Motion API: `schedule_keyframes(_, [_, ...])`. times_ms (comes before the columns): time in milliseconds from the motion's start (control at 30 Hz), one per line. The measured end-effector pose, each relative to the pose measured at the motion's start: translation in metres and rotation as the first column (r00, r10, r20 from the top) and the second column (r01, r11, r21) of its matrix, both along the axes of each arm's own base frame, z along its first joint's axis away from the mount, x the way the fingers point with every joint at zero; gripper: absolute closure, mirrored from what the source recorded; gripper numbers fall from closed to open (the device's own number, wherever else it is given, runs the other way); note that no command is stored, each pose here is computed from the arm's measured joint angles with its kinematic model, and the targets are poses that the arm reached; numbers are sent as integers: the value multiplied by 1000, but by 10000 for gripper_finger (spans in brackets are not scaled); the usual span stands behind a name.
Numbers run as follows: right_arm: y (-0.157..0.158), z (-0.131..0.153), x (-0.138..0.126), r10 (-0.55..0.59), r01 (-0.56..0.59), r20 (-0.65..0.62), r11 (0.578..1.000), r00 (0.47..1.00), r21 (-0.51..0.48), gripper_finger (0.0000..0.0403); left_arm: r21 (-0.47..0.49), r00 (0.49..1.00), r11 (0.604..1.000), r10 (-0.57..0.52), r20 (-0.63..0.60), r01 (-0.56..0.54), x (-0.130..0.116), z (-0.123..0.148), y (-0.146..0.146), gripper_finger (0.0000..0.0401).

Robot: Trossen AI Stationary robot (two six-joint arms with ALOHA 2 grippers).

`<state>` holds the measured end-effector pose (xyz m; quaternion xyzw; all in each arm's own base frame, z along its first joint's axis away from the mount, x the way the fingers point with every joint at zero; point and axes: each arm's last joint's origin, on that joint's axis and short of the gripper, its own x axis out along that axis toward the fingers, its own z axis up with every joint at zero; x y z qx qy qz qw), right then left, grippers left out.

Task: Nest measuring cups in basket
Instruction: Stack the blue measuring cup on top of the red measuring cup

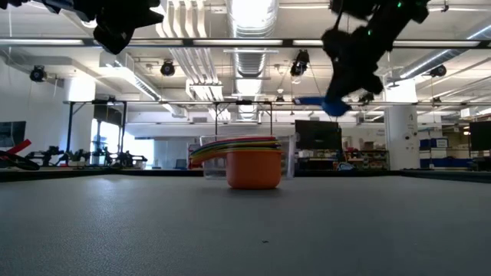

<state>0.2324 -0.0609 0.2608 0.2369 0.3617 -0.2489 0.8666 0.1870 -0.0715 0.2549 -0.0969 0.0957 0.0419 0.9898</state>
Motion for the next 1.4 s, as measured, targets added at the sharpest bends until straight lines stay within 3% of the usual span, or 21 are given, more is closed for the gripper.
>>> schedule_keyframes(133, [28,11,12,46,-43,136,999,990,-32,394,4,1000,1000,2,-15,-2,-1,-6,0,299])
schedule_keyframes(300, [46,12,22,37,-30,155,998,987,-49,394,-3,1000,1000,5,-15,-5,-2,-15,1,299])
schedule_keyframes(467, [63,15,59,115,-105,216,993,970,-55,394,-2,1000,1000,5,-13,-5,-3,-15,1,299])
schedule_keyframes(700, [85,8,125,211,-205,77,976,975,-73,394,14,1000,1000,1,4,-1,-10,-14,4,299])
schedule_keyframes(933, [96,1,164,223,-229,-100,972,970,-51,394,-24,997,999,27,74,-25,-34,-27,15,299])
schedule_keyframes(1200, [98,-23,179,203,-212,-244,977,948,-13,394,-71,988,997,23,152,-13,-50,-30,23,299])
schedule_keyframes(1400, [98,-23,178,196,-196,-241,980,950,23,384,-71,988,997,17,152,-6,-51,-31,23,299])
